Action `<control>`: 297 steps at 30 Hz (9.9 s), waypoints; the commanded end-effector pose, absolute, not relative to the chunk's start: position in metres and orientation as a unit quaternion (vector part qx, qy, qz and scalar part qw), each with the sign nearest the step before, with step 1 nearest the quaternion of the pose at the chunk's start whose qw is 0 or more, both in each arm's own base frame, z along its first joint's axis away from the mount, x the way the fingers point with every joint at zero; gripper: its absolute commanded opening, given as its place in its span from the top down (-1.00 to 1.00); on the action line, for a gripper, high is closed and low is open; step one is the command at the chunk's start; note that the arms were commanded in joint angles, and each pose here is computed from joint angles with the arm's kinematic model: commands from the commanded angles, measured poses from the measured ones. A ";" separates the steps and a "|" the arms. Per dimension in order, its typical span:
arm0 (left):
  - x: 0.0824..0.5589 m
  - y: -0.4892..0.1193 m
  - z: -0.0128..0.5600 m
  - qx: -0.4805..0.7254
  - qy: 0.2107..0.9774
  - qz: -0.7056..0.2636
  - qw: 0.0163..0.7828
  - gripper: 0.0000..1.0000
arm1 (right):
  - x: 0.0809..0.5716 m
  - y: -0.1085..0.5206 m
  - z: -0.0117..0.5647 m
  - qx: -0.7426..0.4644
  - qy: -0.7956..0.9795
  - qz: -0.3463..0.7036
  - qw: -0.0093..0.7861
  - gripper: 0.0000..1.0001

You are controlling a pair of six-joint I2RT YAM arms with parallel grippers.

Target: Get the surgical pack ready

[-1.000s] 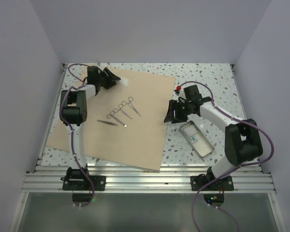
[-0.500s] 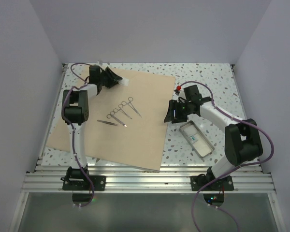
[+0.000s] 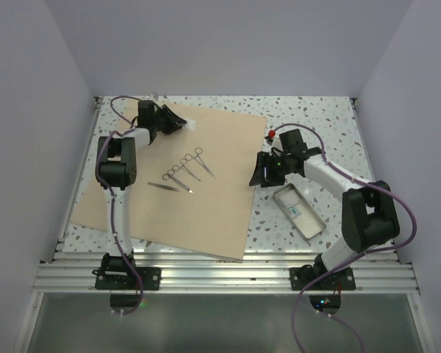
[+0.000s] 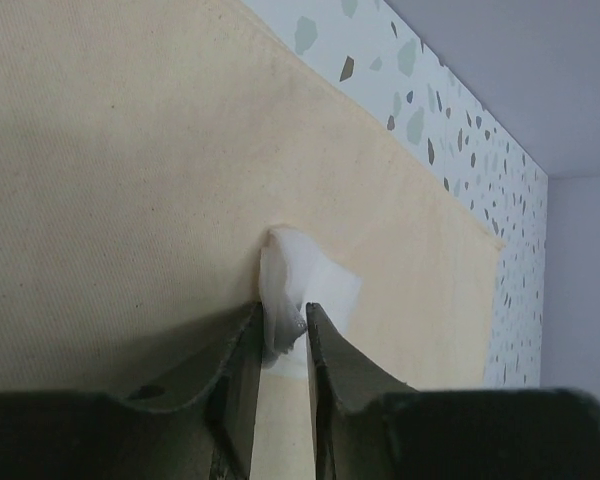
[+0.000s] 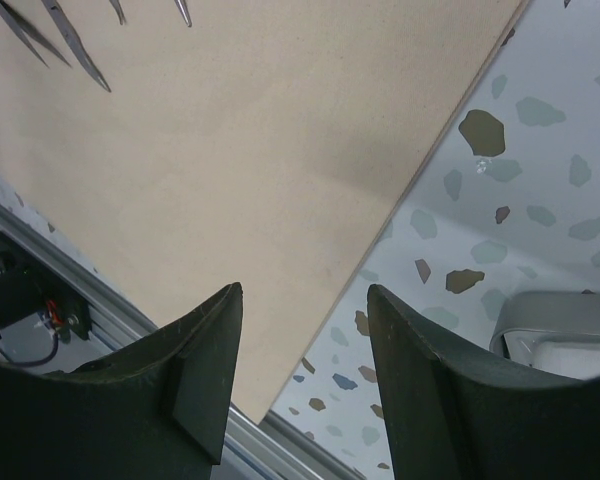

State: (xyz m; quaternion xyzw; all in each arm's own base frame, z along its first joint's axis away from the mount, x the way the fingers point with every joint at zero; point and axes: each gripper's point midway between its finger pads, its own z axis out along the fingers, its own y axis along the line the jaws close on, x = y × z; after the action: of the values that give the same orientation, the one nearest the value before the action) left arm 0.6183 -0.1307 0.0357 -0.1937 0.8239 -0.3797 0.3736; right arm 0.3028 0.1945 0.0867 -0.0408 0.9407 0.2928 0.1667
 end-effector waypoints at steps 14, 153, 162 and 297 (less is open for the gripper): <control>0.618 -0.137 0.116 -0.133 0.824 -0.383 0.396 1.00 | 0.315 0.200 0.111 -0.051 0.933 0.300 0.192 -0.15; 0.231 -0.186 0.169 0.154 0.878 -0.351 0.287 -0.34 | 0.226 0.050 0.023 0.328 0.879 0.309 0.158 0.84; 0.231 -0.186 0.167 0.155 0.879 -0.351 0.284 -0.34 | 0.218 0.045 0.034 0.320 0.892 0.285 0.143 0.16; 0.236 -0.186 0.154 0.086 0.886 -0.389 0.235 -0.31 | 0.268 0.417 0.110 -0.070 0.934 0.335 0.108 1.00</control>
State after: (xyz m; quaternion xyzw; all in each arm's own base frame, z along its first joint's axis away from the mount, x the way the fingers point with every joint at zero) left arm 0.2244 -0.1807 0.1267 0.0536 0.9089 -0.3729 0.1790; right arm 0.2632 0.4286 0.1162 -0.0594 0.9215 0.3712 0.0973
